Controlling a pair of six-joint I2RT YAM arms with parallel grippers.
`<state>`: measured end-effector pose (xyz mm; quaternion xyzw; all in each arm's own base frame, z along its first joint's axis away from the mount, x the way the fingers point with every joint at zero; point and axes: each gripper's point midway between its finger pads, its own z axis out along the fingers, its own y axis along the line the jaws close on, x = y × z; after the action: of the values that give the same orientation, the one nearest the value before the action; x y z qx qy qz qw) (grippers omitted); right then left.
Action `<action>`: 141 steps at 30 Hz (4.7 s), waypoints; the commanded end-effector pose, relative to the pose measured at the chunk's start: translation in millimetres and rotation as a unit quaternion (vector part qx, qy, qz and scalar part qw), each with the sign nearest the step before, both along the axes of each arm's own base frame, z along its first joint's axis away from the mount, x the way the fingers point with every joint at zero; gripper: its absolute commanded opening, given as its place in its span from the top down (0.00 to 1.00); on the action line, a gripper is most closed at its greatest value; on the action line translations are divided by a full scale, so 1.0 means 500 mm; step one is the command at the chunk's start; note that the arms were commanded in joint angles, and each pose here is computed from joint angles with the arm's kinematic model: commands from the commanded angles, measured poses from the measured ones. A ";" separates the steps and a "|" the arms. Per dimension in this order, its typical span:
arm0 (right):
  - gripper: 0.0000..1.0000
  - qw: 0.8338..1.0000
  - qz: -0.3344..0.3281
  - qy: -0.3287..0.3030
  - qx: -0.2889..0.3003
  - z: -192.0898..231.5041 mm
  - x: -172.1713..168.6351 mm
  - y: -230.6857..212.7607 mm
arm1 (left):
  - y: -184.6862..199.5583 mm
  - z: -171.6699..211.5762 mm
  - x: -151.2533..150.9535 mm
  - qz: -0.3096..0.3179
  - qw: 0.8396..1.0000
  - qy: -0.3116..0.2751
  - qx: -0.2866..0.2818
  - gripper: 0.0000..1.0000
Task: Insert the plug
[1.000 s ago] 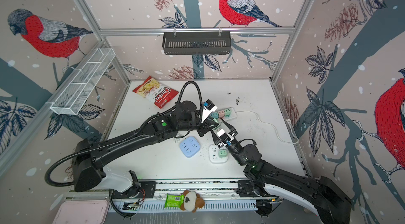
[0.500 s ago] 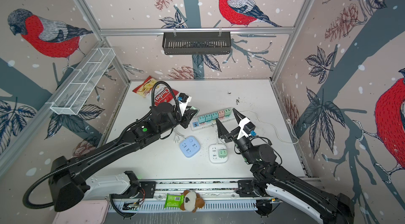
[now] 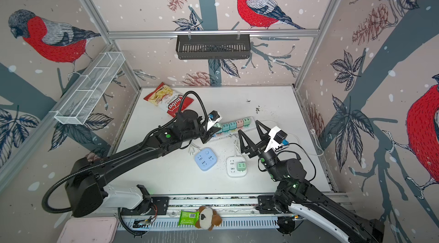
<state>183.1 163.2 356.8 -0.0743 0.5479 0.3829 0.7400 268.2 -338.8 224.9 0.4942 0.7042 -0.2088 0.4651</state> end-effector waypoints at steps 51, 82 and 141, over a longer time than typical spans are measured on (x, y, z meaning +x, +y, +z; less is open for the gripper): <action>0.00 0.995 -0.099 0.007 -0.022 -0.005 0.043 -0.051 | -0.117 -0.195 -0.175 -0.125 0.978 0.077 0.145 1.00; 0.00 0.969 -0.199 0.146 0.023 -0.105 0.208 -0.222 | -0.149 -0.277 -0.242 -0.137 0.963 0.137 0.190 1.00; 0.00 0.912 -0.338 0.233 -0.012 -0.208 0.298 -0.300 | 0.352 0.063 0.151 0.423 0.883 -0.105 -0.175 0.02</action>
<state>327.9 25.2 251.8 0.1836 0.7049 0.1475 0.6691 327.0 -210.0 224.9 0.2002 0.7779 -0.0617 0.5924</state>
